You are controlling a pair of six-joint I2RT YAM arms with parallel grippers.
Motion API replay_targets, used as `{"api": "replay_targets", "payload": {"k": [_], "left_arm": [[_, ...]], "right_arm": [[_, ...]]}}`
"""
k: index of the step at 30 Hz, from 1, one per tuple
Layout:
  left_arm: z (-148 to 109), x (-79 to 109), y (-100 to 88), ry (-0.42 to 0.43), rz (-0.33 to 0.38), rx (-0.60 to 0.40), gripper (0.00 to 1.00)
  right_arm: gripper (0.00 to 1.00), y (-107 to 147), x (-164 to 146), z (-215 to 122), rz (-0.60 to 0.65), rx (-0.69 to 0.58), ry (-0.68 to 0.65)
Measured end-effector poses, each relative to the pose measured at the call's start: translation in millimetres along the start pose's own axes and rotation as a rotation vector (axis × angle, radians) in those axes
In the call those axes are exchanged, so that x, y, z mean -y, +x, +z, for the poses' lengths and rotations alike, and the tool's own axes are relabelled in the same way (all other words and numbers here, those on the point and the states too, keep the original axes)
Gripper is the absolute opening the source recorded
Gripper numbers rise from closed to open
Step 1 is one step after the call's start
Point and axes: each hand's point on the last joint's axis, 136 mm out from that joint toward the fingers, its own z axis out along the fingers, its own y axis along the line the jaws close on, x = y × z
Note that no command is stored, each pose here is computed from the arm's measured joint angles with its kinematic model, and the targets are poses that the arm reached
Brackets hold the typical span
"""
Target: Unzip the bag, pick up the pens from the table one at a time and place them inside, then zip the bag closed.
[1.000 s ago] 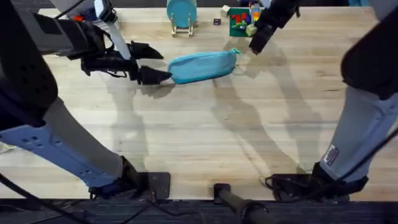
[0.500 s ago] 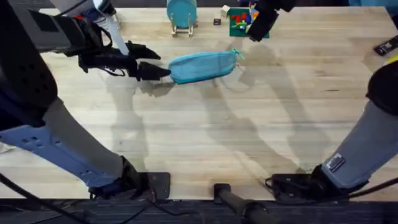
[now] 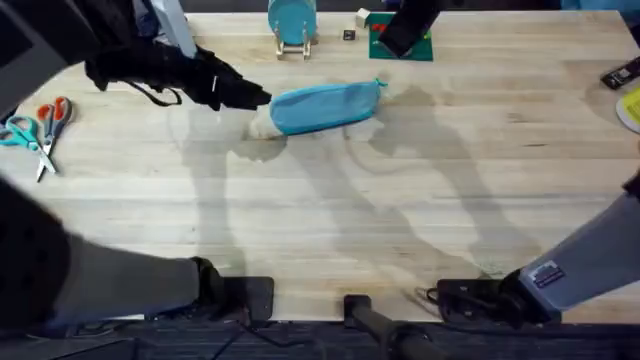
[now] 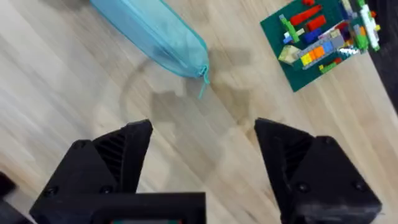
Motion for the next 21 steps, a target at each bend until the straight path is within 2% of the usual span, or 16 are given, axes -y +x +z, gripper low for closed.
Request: {"api": "replay_targets", "payload": {"k": [4, 7, 11, 14, 21], "left_arm": [[-13.6, 10.5, -7.0, -0.092, -0.031, -0.039, 0.997], [-26.0, 17.0, -9.4, -0.157, -0.074, -0.054, 0.995], [-43.7, 26.6, -4.1, -0.229, -0.137, -0.083, 0.995], [-57.3, 34.5, -1.2, -0.278, -0.167, -0.093, 0.995], [-84.0, 51.3, -2.8, -0.367, -0.160, -0.072, 0.995]], "right_arm": [[0.995, 4.9, -5.7, -15.6, 0.101, 0.009, 0.002], [0.998, 22.4, -15.8, -18.9, 0.165, -0.059, -0.030], [0.998, 39.0, -25.4, -20.6, 0.233, -0.133, -0.059], [0.998, 40.3, -26.7, -21.0, 0.269, -0.140, -0.060], [0.997, 38.6, -29.3, -28.8, 0.311, -0.119, -0.051]]}}
